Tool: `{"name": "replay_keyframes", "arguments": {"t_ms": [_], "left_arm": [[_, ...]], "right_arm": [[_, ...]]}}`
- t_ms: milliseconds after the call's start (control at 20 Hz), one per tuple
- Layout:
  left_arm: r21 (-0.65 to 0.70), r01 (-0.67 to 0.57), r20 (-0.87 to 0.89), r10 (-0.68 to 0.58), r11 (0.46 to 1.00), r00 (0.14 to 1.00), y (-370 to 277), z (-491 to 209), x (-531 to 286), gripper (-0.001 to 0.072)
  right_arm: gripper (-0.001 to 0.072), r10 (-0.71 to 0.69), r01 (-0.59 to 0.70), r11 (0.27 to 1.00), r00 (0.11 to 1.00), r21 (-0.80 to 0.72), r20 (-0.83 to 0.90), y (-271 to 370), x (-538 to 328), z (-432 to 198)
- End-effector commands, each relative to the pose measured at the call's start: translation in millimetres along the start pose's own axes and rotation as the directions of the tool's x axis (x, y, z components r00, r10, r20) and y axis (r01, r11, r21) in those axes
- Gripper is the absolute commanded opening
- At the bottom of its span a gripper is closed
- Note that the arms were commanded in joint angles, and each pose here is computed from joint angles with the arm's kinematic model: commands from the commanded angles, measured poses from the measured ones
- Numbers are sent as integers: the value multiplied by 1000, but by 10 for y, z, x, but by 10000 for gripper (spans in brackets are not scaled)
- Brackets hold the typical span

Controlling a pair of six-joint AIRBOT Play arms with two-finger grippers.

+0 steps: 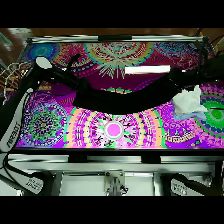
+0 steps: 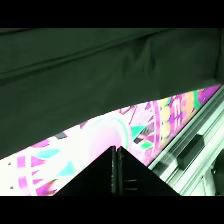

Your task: Fold the shirts.

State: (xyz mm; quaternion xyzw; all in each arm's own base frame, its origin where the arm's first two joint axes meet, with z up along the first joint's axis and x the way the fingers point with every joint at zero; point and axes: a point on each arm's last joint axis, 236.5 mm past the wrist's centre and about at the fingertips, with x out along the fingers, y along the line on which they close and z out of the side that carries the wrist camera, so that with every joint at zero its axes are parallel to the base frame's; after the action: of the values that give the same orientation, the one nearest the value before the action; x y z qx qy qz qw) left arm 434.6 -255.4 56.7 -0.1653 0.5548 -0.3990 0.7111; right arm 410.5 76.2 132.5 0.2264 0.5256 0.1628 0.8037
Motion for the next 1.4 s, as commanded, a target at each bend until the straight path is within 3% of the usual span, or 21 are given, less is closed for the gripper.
{"name": "replay_keyframes", "arguments": {"t_ms": [0, 150, 400, 650, 850, 950, 1350], "left_arm": [[-31, -33, 94, 36, 999, 995, -163, -67, 19, 31], [-49, -28, 86, 32, 998, 996, -281, -174, 529, 31], [-125, 92, 93, -81, 988, 992, -745, -267, 1538, 31], [-184, 113, 86, -98, 976, 991, -833, -381, 1879, 31], [-290, 197, 89, -178, 937, 980, -1139, -579, 2377, 31], [-271, 251, 59, -244, 929, 968, -1386, -650, 2537, 31], [-60, 221, 47, -219, 973, 975, -1398, -359, 1457, 28]], "right_arm": [[64, 5, -5, 1000, 1000, -8, -8, 66, -87, -66], [64, 7, -7, 1000, 999, -7, -39, 71, -89, -140], [64, 19, -22, 999, 995, -25, -99, 187, -243, -366], [64, 24, -25, 998, 999, -55, -26, 404, -579, -436], [64, 48, -50, 997, 998, -50, -47, 503, -653, -541], [64, 42, -44, 998, 998, -51, -42, 502, -674, -549], [64, -10, 5, 998, 997, -59, -80, 377, -675, -638]]}}
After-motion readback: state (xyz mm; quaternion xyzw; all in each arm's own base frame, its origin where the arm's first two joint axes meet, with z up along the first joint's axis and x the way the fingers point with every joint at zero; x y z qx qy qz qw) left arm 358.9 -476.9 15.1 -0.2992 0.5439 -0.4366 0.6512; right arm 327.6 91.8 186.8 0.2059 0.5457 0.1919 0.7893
